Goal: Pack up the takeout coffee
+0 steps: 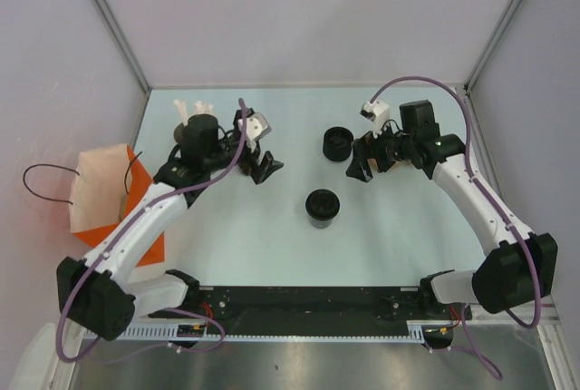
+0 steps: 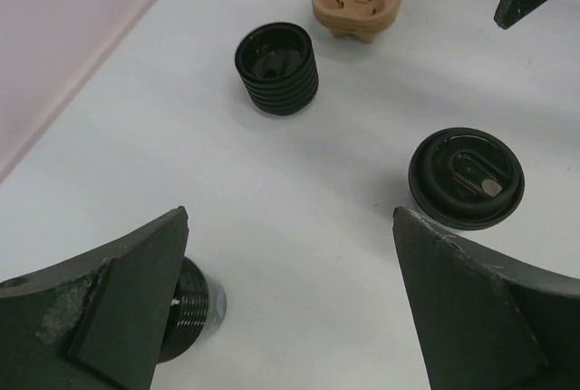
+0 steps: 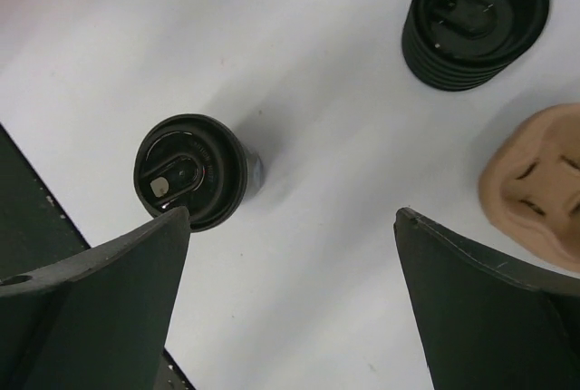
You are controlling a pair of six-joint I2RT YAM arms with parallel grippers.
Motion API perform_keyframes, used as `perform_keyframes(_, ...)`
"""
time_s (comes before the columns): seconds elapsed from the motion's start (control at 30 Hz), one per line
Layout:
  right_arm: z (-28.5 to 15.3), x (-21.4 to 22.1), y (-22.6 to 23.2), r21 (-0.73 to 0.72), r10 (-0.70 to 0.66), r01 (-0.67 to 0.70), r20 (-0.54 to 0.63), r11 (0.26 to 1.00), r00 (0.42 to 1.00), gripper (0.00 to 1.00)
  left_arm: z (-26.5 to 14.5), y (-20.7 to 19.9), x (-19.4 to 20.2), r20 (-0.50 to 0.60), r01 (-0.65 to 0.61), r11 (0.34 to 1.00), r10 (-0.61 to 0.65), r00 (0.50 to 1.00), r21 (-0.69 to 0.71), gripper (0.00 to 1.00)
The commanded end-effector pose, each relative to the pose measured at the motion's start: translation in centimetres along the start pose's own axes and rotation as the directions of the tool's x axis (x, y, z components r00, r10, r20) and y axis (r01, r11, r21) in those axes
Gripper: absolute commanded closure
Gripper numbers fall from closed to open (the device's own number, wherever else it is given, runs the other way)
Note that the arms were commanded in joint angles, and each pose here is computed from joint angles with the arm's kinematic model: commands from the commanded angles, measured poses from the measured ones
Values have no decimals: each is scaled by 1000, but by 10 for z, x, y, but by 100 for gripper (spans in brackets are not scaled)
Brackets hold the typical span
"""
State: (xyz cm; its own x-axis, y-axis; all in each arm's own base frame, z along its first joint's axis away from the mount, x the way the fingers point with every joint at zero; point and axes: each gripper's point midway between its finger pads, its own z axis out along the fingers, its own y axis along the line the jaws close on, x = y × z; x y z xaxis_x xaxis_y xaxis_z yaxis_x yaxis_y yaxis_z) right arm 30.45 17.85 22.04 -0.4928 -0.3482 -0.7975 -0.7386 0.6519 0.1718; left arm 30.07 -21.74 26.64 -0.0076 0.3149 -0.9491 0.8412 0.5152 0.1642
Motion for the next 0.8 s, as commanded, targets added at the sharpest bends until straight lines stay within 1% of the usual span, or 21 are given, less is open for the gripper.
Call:
perform_keyframes(0.0,11,2,3,-85,72,-71,13,994,997,0,27,-12,12,-73,67,994,-61,995,86,0)
perform_keyframes(0.13,8,9,1,-100,75,-72,31,992,997,0,52,-36,32,-145,96,984,-73,987,153,0)
perform_keyframes(0.33,6,16,5,-150,78,-71,38,986,996,0,72,-45,55,-207,173,968,-134,969,182,0)
perform_keyframes(0.47,8,19,12,-197,78,-71,28,978,997,0,76,-54,60,-216,204,955,-157,964,216,0)
perform_keyframes(0.77,16,26,15,-231,89,-86,5,969,996,0,81,-71,69,-234,236,936,-176,956,260,0)
